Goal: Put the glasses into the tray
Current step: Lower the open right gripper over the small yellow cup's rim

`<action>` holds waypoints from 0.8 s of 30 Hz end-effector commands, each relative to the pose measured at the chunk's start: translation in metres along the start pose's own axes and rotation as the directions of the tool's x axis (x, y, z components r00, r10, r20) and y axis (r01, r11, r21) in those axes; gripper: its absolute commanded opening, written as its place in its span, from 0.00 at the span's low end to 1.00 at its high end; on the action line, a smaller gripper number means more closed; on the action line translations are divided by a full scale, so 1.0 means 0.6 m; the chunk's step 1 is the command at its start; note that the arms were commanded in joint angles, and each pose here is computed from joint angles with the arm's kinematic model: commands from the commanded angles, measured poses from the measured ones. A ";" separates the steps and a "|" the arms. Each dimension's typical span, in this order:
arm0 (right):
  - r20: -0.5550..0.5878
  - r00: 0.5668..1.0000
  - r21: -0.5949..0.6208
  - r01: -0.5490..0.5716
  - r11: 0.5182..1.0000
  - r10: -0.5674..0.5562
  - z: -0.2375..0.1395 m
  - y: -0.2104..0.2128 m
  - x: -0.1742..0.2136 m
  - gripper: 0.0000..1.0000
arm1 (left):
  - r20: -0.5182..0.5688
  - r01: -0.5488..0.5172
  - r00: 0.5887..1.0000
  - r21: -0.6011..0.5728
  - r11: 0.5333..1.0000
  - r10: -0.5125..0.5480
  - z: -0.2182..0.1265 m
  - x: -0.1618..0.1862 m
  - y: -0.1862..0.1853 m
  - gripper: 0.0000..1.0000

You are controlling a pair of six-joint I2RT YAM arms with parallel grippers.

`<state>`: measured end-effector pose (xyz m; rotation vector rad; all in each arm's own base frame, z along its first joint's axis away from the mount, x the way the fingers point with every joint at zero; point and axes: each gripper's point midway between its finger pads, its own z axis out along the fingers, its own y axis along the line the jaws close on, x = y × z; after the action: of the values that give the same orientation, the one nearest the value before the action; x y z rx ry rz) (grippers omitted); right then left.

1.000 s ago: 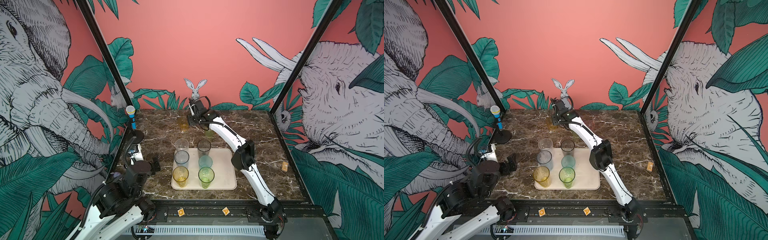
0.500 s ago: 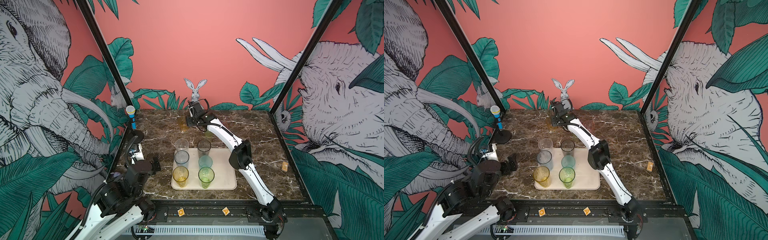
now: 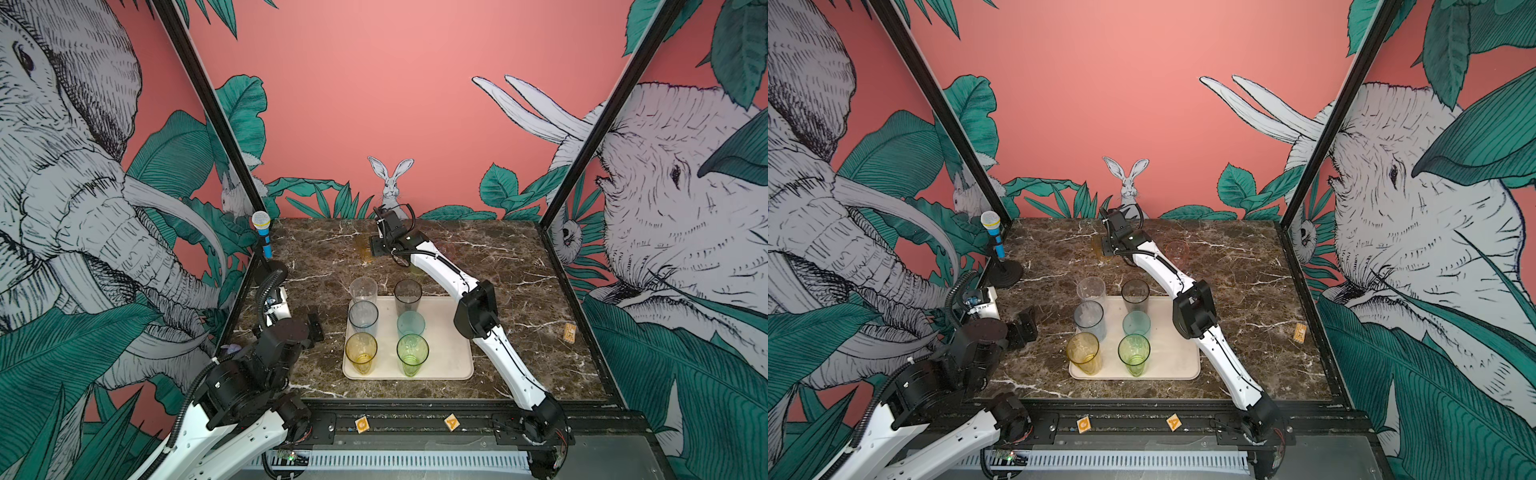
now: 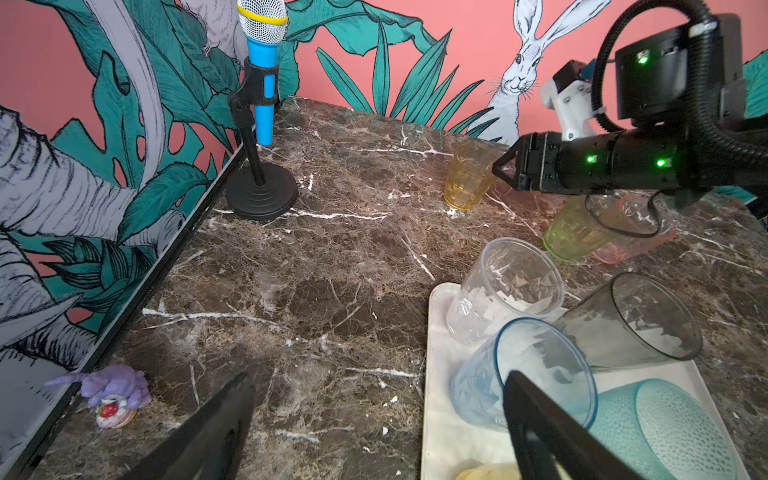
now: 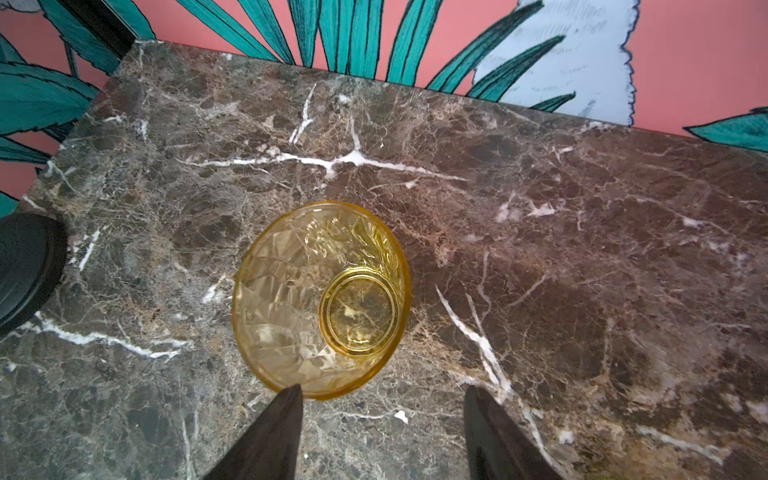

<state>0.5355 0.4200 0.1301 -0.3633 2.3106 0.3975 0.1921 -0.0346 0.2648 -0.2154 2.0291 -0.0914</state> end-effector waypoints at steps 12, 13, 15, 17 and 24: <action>0.051 0.998 0.006 -0.029 1.000 0.029 0.020 -0.005 -0.012 0.64 | -0.029 0.000 1.000 -0.030 1.000 -0.001 0.011 0.019 0.004 0.94; 0.052 0.998 0.004 -0.032 0.999 0.031 0.020 -0.005 -0.013 0.64 | -0.028 -0.001 1.000 -0.030 1.000 0.000 0.011 0.019 0.005 0.94; 0.053 0.998 0.001 -0.039 0.999 0.039 0.021 -0.005 -0.013 0.63 | -0.027 0.000 1.000 -0.032 1.000 -0.001 0.009 0.019 0.007 0.94; 0.052 0.998 -0.004 -0.044 0.999 0.044 0.025 -0.005 -0.012 0.63 | -0.027 0.000 1.000 -0.032 0.999 -0.001 0.008 0.020 0.009 0.94; 0.040 0.997 -0.015 -0.063 0.998 0.063 0.032 -0.011 -0.006 0.62 | -0.037 0.003 0.999 -0.037 0.999 -0.004 0.008 0.025 0.012 0.94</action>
<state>0.5432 0.4240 0.1225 -0.3215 2.2967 0.4288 0.1920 -0.0345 0.2562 -0.2285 2.0500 -0.0806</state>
